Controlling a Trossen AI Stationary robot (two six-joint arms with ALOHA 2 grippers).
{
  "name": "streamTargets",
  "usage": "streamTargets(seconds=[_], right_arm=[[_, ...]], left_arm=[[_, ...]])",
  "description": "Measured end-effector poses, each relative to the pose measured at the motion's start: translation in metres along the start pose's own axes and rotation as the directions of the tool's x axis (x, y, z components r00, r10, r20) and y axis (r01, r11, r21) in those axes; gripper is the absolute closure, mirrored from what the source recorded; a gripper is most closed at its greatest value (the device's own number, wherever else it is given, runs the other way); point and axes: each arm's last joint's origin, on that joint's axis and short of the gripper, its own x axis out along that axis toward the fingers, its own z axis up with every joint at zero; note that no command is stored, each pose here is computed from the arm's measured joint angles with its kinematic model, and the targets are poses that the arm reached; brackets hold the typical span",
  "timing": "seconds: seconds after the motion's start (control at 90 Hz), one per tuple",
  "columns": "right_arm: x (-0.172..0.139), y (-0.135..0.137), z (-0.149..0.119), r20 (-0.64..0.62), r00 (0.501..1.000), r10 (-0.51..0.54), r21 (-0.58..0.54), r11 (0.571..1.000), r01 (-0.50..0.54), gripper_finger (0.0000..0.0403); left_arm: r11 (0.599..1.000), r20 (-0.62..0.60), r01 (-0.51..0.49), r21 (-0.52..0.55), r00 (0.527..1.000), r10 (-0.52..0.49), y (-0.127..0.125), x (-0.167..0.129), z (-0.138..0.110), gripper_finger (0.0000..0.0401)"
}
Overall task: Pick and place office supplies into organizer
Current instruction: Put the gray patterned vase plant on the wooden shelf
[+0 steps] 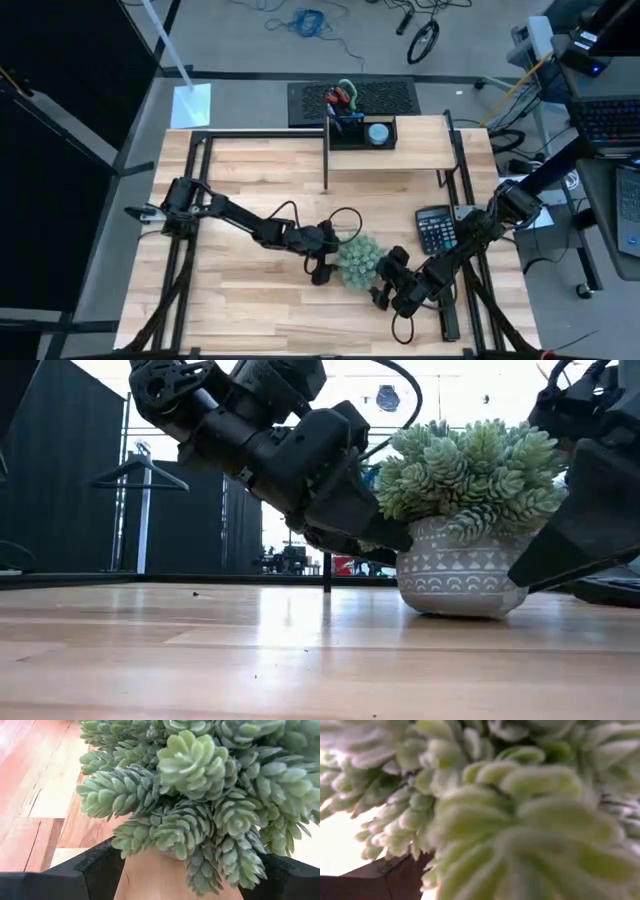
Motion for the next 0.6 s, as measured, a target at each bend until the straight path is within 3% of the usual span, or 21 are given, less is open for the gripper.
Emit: streamTargets(seconds=[0.6], right_arm=[[0.0001, 0.0002, 0.0000, 0.001, 1.000, 0.001, 0.035, 0.999, -0.001, 0.0018]], left_arm=[[1.000, 0.004, 0.001, -0.001, 1.000, -0.001, -0.0001, -0.0003, 0.0008, 0.0092]])
